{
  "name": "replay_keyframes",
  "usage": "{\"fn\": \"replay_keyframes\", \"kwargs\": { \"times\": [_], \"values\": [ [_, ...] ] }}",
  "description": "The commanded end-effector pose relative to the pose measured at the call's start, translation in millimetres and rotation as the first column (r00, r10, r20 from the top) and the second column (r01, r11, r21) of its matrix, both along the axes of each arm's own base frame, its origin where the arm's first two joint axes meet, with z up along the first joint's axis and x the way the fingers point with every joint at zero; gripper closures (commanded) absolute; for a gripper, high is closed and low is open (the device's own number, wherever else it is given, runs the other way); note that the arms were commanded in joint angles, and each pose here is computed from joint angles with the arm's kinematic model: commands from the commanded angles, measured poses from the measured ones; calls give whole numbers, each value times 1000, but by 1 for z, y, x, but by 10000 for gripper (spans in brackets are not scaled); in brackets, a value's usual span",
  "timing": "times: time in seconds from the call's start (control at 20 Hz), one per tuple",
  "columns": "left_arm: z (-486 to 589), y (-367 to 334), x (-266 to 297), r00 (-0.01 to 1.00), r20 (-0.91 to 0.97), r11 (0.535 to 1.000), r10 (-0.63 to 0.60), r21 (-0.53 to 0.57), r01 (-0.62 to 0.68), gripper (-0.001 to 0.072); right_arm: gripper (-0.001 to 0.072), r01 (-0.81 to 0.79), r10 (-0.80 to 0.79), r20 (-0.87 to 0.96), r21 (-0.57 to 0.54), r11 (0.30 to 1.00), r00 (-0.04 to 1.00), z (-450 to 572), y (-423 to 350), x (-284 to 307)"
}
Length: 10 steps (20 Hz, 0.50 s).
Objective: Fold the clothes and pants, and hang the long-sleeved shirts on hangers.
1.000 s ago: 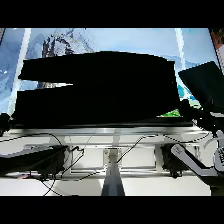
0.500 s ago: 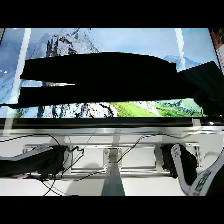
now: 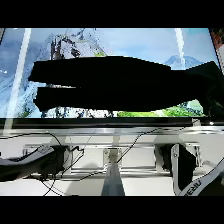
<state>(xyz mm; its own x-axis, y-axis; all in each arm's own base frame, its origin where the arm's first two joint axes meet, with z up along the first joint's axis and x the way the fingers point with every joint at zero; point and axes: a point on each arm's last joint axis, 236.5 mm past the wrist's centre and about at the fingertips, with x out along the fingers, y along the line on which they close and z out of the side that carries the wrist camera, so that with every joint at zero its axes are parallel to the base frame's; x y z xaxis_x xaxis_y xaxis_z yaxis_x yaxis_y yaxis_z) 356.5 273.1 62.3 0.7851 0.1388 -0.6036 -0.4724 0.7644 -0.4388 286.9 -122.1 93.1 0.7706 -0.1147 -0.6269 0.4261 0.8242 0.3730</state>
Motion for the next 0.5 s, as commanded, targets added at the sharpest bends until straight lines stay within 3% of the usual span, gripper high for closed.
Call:
{"fn": "replay_keyframes", "kwargs": {
  "times": [0.0,0.1,0.2,0.35,0.45],
  "values": [
    [-25,-44,38,995,-80,998,-65,-29,63,704,692,-21,25,-50,77,997,998,-29,4,20],
    [-60,-75,29,968,-210,986,-137,-126,112,702,692,-48,57,-87,106,993,995,-44,12,27],
    [-80,-91,11,923,-319,974,-216,-143,178,703,692,-45,56,-101,109,993,993,-51,10,29],
    [-111,-87,-30,855,-461,971,-238,-125,203,702,692,-38,46,-108,74,997,993,-52,3,28],
    [-138,-103,-65,798,-501,942,-335,-198,271,702,692,-38,46,-109,75,996,993,-52,3,28]
  ]
}}
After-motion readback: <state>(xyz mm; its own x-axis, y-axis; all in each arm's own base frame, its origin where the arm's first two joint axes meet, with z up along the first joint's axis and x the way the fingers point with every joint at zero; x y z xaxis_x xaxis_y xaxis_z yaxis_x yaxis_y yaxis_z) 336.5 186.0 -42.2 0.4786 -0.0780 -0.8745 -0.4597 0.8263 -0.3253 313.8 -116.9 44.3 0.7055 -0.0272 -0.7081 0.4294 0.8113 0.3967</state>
